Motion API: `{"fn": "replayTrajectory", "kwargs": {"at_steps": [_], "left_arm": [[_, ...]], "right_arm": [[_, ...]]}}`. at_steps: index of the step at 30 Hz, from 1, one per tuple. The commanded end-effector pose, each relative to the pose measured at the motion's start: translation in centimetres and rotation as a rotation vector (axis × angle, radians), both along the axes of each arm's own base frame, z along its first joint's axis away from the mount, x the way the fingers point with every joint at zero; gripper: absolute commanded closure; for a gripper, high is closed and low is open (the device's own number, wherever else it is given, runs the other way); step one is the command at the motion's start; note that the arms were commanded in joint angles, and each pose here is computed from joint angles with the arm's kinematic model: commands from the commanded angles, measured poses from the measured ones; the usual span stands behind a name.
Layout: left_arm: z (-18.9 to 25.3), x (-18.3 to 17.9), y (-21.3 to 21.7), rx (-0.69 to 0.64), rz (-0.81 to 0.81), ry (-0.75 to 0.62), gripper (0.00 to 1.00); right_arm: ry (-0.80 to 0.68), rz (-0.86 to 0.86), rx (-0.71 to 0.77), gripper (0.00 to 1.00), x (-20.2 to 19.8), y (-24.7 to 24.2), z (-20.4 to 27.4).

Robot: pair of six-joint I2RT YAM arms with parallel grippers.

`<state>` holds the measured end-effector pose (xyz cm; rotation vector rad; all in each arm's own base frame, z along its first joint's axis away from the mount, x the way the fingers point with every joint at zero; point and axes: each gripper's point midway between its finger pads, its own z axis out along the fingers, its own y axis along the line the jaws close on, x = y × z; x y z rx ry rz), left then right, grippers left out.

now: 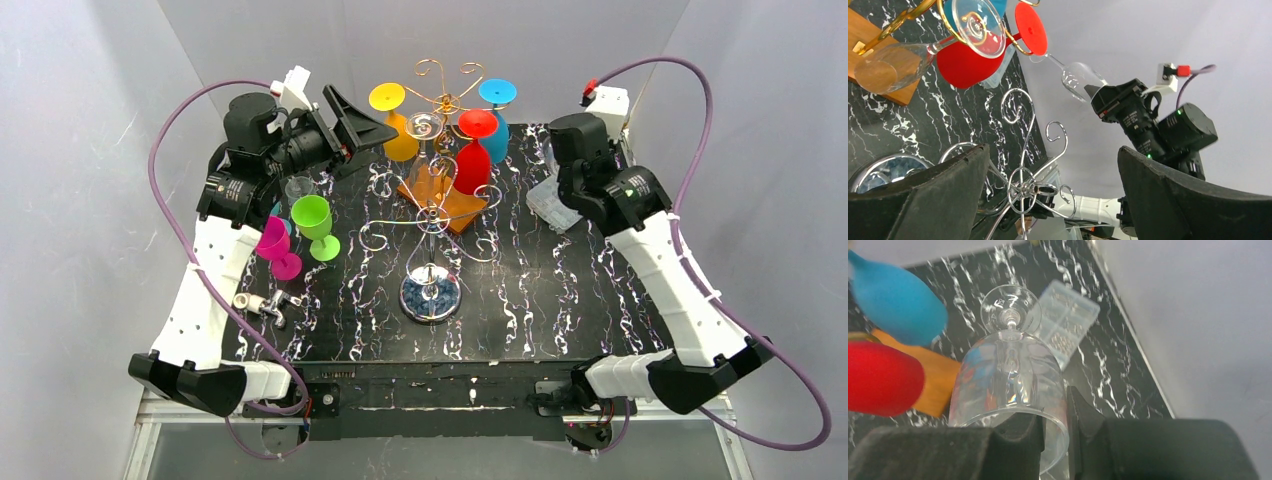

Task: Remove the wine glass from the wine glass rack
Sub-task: Place the wine glass at the center of the board.

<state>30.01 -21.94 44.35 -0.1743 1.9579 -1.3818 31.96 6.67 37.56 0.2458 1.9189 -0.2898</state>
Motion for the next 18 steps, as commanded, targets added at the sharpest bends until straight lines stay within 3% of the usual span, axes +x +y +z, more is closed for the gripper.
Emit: {"fn": "replayTrajectory", "kwargs": {"at_steps": [1, 18], "left_arm": [[1.4, -2.2, 0.4, 0.029, -0.038, -0.069, 0.01], [-2.4, -4.5, 1.9, 0.180, -0.050, -0.094, 0.01]], "right_arm": [[0.125, 0.050, 0.121, 0.99, -0.2, -0.2, -2.7], [0.586, 0.056, 0.148, 0.99, -1.8, -1.0, -14.3]]}}
